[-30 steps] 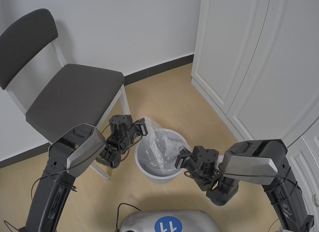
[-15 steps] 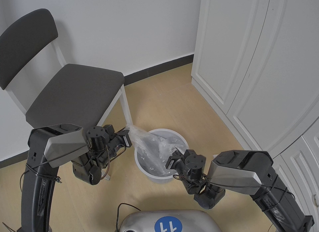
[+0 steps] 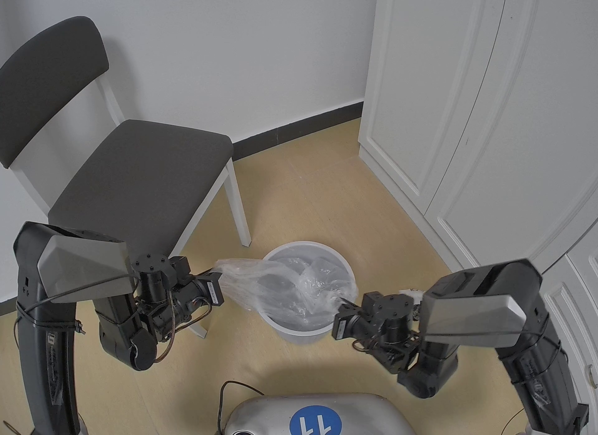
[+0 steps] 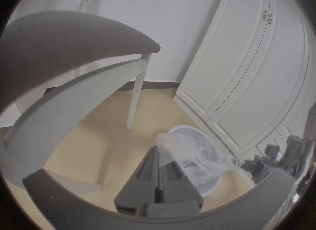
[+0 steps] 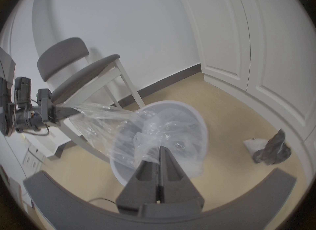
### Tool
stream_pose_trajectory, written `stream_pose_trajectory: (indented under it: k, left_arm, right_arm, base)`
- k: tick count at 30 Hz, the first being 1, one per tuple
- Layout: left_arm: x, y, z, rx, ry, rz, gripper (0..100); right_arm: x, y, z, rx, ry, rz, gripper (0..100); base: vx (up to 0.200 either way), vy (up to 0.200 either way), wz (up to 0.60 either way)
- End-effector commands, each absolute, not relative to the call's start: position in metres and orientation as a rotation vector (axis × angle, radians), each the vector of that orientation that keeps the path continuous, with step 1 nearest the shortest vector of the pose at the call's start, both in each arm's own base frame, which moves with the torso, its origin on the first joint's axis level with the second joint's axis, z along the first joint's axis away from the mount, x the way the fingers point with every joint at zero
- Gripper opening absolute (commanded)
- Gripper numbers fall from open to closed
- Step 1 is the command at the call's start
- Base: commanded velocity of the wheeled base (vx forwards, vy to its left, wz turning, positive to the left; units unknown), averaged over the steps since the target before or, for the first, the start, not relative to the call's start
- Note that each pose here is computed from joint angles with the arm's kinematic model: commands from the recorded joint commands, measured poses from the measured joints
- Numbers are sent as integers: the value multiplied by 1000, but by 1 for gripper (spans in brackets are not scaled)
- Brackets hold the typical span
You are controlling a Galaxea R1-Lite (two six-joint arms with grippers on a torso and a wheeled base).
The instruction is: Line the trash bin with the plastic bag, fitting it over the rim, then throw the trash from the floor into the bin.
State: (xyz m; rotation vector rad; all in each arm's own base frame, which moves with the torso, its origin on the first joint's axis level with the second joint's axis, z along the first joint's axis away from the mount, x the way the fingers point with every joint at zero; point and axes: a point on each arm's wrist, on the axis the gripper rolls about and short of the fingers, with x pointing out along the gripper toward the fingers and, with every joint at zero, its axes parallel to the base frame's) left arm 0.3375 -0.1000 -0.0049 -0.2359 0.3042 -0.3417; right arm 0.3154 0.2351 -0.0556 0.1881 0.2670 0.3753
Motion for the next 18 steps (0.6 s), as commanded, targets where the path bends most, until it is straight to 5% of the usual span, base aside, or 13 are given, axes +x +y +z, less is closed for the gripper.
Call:
stream_pose_trajectory:
  k: [1,9,18]
  left_arm:
    - [316,-81,9,-206,329,-342,0]
    - [305,-73,-12,-119,415,-387,0]
    - [302,-62,-29,-55,468,-367,0]
  right_arm:
    - [324,176,-23,107,249,360,0]
    - [332,112,-35,-42,315,349,0]
    - [336,84,-49,-54,359,360,0]
  base:
    - [0,0,0]
    - [0,0,0]
    - [0,0,0]
